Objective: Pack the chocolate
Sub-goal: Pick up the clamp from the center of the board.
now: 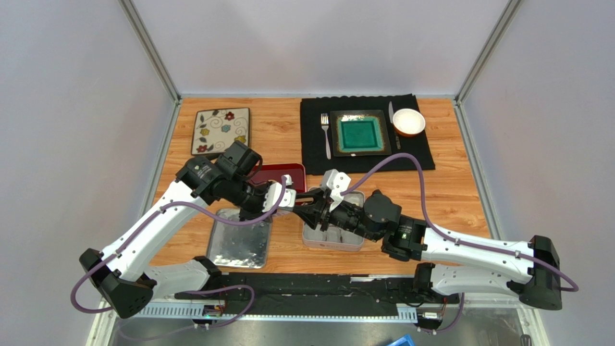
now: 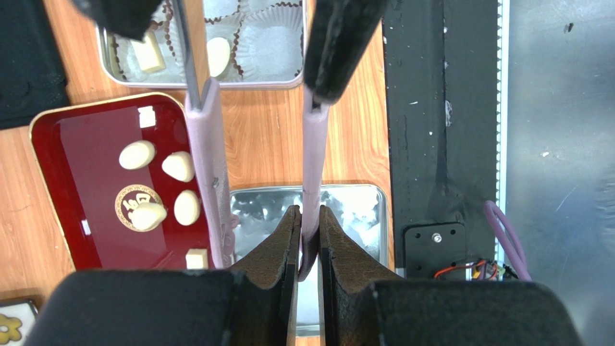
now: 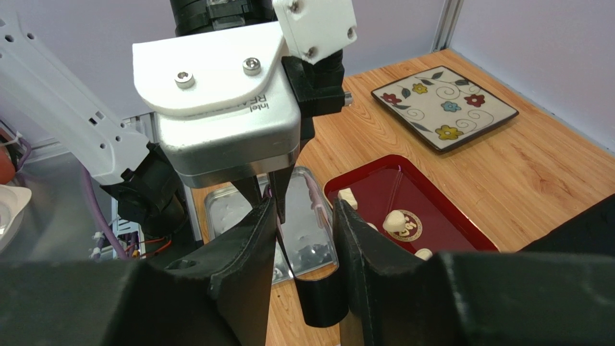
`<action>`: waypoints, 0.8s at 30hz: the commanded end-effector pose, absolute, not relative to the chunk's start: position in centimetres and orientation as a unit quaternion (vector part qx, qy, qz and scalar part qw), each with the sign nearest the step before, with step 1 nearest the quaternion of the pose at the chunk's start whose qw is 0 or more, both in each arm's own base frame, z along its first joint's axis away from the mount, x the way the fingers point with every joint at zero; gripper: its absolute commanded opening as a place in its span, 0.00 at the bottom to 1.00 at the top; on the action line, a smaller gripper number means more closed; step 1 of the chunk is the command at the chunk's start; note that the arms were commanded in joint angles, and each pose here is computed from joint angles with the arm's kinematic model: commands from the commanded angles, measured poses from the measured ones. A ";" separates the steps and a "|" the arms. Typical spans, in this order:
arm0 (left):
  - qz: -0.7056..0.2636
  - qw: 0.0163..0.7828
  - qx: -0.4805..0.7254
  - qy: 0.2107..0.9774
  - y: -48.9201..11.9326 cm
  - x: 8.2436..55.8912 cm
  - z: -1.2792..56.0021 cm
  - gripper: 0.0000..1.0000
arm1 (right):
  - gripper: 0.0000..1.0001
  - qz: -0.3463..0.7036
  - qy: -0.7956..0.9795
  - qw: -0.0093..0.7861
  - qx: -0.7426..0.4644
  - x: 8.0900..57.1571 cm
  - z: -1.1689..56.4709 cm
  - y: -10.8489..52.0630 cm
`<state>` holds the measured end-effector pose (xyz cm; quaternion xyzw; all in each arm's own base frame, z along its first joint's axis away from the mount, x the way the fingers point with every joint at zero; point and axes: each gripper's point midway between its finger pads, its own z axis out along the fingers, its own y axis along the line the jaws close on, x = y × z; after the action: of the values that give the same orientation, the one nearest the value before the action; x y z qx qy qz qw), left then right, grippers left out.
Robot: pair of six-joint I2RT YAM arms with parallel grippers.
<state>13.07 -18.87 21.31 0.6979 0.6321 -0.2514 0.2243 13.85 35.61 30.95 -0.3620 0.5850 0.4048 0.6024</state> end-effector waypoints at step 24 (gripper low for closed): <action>-0.235 0.246 0.658 0.672 -18.8 14.2 22.4 0.00 | 0.38 0.385 0.598 0.603 -0.362 13.3 30.2 33.0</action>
<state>13.31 -19.40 21.63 0.6858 0.6400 -0.2552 0.2344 13.32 34.15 30.47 -0.3608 0.5937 0.4006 0.5974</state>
